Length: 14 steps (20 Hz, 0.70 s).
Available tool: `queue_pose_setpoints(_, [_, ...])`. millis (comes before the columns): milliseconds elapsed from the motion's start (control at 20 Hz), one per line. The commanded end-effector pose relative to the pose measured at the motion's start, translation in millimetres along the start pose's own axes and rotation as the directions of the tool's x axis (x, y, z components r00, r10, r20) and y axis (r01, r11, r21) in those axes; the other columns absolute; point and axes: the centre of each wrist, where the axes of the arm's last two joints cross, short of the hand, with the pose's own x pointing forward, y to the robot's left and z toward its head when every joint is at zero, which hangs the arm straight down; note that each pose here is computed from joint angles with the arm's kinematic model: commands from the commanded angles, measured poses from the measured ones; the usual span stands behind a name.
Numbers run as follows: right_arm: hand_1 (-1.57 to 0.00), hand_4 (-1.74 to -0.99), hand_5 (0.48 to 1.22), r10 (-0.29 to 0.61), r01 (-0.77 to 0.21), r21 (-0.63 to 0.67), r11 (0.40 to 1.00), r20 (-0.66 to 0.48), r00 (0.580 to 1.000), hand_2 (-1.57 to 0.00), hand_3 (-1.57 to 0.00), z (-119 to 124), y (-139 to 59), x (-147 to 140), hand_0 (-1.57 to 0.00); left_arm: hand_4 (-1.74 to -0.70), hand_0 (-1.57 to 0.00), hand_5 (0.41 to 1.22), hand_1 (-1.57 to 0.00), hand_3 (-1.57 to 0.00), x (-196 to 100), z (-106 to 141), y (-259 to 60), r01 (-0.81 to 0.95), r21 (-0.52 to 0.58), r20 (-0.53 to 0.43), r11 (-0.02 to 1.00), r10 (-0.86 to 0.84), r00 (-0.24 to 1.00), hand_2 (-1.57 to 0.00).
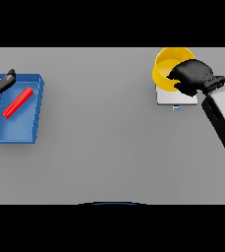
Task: Pick up the red beaker and tilt it to pour out 1 green nut into yellow bowl. Pick up the yellow bowl and place it on the metallic measuring scale.
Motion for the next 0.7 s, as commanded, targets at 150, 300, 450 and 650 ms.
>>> queue_pose_setpoints(150, [-1.57,-1.741,1.221,-0.037,0.038,0.014,0.999,-0.045,0.998,-1.48,-1.21,-8.7,12.0,-18.3,-1.57,-0.86,0.00,0.784,0.00,0.00,1.5,0.9,-0.1,0.013,0.014,-0.021,1.000,-0.013,1.000,0.00])
queue_pose_setpoints(300, [-1.57,-1.741,1.221,-0.067,0.068,0.020,0.997,-0.046,0.997,-1.41,-1.32,-10.2,24.7,-22.4,-1.57,-0.86,0.00,0.802,0.00,0.00,0.9,-3.2,-9.6,0.014,0.005,-0.020,1.000,-0.014,1.000,0.00])
queue_pose_setpoints(450, [-1.57,-1.741,1.221,-0.085,0.088,0.036,0.995,-0.079,0.993,-1.39,-1.37,-14.6,30.9,-27.1,-1.57,-0.86,0.00,0.809,0.00,0.00,2.1,-0.8,-5.6,0.017,0.015,-0.018,1.000,-0.017,1.000,0.00])
queue_pose_setpoints(650, [-1.57,-1.741,1.221,-0.092,0.097,0.056,0.994,-0.082,0.992,-1.38,-1.42,-15.7,39.3,-30.7,-1.57,-0.85,0.00,0.796,0.00,0.00,-0.7,-1.4,-6.4,0.023,0.003,-0.028,1.000,-0.022,0.999,0.00])
